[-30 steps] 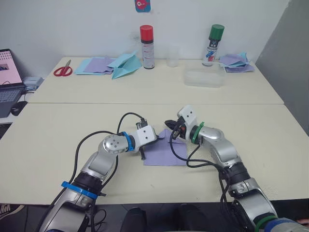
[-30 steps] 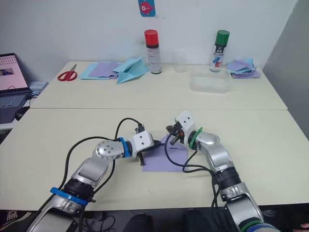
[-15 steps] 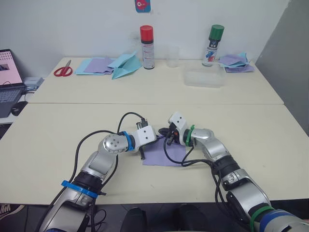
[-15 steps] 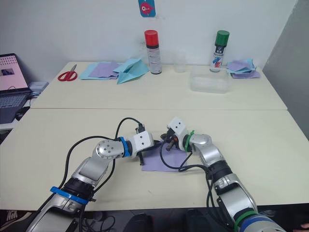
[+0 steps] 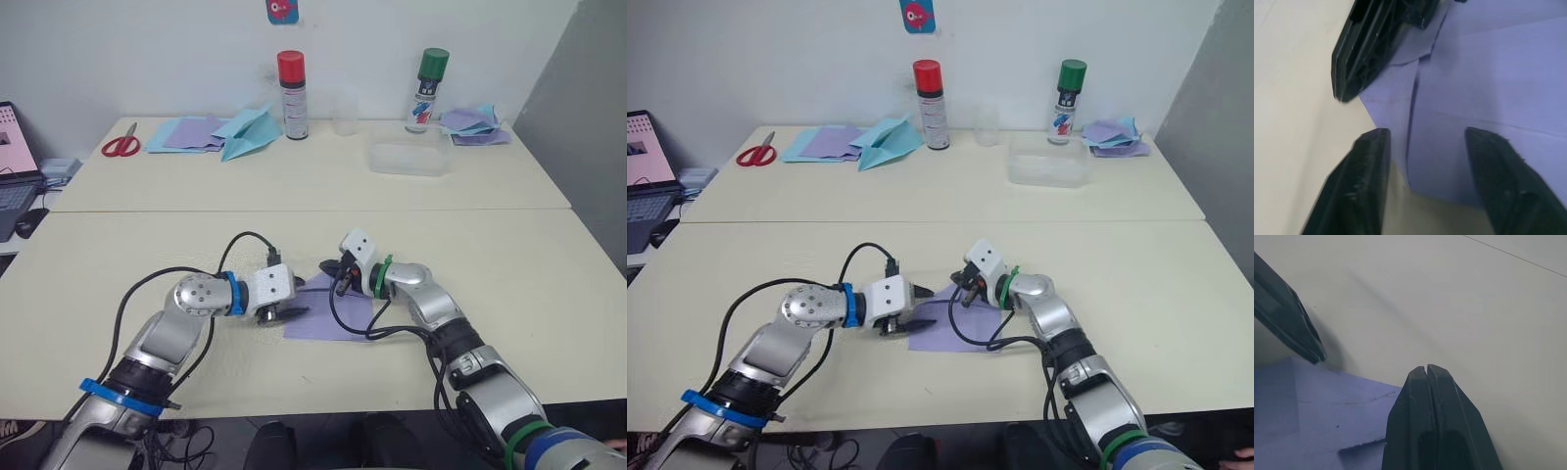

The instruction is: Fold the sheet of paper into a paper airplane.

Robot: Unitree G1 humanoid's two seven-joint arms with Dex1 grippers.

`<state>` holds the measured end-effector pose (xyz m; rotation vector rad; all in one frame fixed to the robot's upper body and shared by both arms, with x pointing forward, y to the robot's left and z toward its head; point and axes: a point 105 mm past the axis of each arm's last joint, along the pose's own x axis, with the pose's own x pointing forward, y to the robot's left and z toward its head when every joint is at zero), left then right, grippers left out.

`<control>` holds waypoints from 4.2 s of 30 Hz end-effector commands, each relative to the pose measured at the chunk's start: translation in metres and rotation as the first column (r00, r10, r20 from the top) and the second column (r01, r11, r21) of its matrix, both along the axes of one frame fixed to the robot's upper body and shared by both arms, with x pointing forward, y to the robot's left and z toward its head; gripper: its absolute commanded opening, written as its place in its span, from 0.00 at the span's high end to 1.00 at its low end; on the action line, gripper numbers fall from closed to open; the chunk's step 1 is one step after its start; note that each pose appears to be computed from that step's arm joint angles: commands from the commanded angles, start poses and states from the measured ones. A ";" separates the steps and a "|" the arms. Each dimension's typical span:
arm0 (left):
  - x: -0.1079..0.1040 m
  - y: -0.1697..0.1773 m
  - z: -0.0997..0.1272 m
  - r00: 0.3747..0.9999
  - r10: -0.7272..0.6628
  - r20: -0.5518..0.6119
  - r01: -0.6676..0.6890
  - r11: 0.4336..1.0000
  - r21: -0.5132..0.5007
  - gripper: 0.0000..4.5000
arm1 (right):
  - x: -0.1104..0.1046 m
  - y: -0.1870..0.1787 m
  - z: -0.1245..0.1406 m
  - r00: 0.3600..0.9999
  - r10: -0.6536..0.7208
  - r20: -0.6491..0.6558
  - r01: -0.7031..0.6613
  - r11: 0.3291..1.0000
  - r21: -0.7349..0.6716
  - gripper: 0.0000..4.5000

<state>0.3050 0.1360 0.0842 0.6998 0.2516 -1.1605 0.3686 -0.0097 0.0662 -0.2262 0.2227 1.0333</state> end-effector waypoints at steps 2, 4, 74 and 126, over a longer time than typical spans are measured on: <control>0.016 0.022 0.036 0.980 0.189 -0.066 -0.199 0.956 -0.214 0.12 | -0.009 -0.002 -0.017 0.999 0.012 -0.043 -0.014 0.999 -0.037 1.00; 0.029 0.025 0.042 0.958 0.270 -0.094 -0.285 0.909 -0.303 0.12 | -0.011 -0.002 -0.019 0.999 0.022 -0.035 -0.023 0.999 -0.045 1.00; 0.015 -0.005 -0.046 0.885 0.406 -0.229 -0.440 0.890 -0.120 0.99 | 0.004 -0.031 -0.020 0.986 -0.160 0.049 0.166 0.973 -0.161 1.00; 0.014 -0.019 -0.056 0.900 0.366 -0.238 -0.401 0.908 -0.121 1.00 | -0.058 -0.105 0.033 0.782 -0.212 -0.586 0.305 0.950 0.063 0.56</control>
